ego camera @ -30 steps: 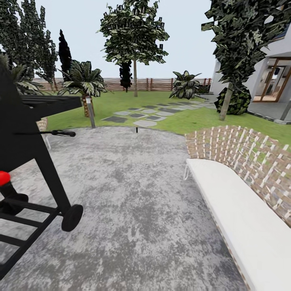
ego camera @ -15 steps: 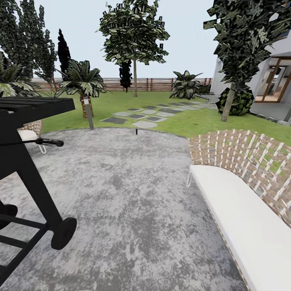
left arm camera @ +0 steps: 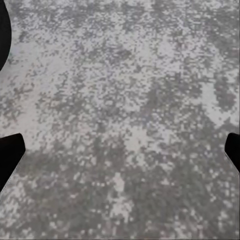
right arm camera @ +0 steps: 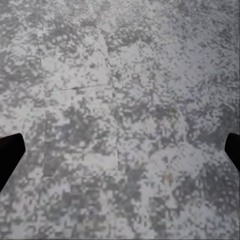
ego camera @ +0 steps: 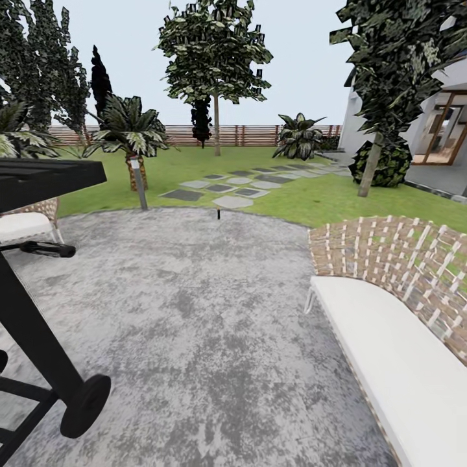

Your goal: In the garden, pick up the pesticide atomizer on the floor and spray pesticide onto both trees until each tree trunk is fully covered.

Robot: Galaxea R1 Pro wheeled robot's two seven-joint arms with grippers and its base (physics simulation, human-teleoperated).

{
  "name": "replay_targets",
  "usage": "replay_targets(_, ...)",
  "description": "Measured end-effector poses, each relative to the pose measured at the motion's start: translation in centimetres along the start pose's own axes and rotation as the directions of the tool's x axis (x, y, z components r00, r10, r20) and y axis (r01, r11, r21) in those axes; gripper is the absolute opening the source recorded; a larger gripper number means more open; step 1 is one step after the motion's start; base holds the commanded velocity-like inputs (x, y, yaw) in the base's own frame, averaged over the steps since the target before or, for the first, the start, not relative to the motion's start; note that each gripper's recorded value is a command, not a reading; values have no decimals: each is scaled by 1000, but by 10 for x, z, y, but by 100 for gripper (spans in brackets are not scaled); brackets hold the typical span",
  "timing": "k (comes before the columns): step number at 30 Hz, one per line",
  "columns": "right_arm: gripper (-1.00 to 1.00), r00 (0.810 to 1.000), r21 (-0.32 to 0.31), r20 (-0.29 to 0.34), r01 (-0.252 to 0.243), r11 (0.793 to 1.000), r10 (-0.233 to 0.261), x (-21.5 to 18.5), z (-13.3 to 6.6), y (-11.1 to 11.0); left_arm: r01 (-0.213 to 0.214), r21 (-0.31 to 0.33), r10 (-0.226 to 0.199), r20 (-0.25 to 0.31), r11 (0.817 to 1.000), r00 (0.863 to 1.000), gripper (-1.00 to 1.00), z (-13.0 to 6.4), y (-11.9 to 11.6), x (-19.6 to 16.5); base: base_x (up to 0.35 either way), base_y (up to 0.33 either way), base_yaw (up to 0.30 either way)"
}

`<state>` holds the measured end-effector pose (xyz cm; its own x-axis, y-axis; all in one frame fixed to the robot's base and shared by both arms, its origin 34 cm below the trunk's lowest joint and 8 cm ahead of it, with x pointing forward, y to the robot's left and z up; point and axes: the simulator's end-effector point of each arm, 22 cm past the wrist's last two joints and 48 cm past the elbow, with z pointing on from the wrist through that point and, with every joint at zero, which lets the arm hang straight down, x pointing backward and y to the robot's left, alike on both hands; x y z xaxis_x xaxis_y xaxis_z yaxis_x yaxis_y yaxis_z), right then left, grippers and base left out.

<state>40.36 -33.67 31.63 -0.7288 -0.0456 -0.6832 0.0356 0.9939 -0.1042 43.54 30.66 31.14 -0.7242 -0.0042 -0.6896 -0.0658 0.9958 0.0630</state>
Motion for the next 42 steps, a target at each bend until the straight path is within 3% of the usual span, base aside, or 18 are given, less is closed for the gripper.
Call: replay_targets(42,100,1000,-1,-5,2,1000,-2,2,0,0,0,0,0,0,1000,1000,100,0,0,0,338,0,0)
